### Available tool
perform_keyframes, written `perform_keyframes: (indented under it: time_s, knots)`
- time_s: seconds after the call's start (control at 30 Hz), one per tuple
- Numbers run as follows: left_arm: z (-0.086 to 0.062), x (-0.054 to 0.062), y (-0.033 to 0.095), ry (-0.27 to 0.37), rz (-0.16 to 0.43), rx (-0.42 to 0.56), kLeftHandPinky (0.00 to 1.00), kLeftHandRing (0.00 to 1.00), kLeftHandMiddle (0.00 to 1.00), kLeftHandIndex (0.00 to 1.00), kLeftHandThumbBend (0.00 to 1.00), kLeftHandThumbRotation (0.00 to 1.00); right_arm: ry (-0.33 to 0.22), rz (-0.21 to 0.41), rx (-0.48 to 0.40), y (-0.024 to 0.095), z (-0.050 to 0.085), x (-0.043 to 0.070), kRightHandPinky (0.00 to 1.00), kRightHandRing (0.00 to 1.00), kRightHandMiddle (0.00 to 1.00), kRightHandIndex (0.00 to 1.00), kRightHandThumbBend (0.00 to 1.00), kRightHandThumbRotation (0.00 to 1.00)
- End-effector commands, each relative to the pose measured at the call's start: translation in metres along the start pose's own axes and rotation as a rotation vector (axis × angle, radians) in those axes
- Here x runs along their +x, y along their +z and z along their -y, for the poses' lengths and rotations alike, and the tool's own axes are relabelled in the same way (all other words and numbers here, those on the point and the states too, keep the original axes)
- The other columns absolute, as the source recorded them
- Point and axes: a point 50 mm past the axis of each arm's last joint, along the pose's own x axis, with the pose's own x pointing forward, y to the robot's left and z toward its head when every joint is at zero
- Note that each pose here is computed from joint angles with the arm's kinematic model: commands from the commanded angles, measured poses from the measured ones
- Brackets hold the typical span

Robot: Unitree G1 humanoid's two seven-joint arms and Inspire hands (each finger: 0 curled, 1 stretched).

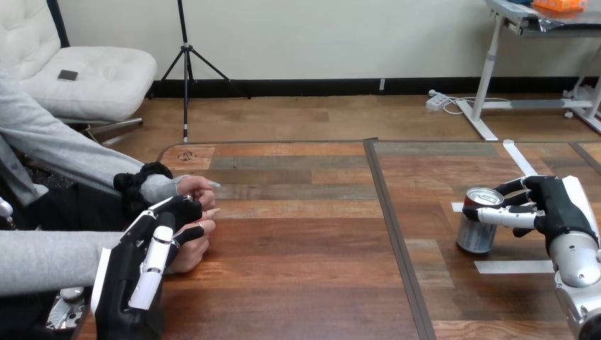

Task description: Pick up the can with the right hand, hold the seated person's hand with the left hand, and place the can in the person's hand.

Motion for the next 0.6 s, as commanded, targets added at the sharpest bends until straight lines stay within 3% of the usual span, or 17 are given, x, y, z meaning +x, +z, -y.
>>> perform_keyframes:
  time_s: [0.0, 0.57]
  knots:
    - [0.0037, 0.0217, 0.0137, -0.025, 0.089, 0.010, 0.70, 0.76, 0.71, 0.66, 0.30, 0.64, -0.045, 0.121, 0.020, 0.0297, 0.0109, 0.0071, 0.35, 0.41, 0.45, 0.47, 0.77, 0.00]
    - [0.0042, 0.0222, 0.0129, -0.026, 0.096, 0.012, 0.68, 0.75, 0.70, 0.63, 0.32, 0.64, -0.040, 0.138, 0.010, 0.0310, 0.0134, 0.0071, 0.35, 0.40, 0.44, 0.47, 0.78, 0.00]
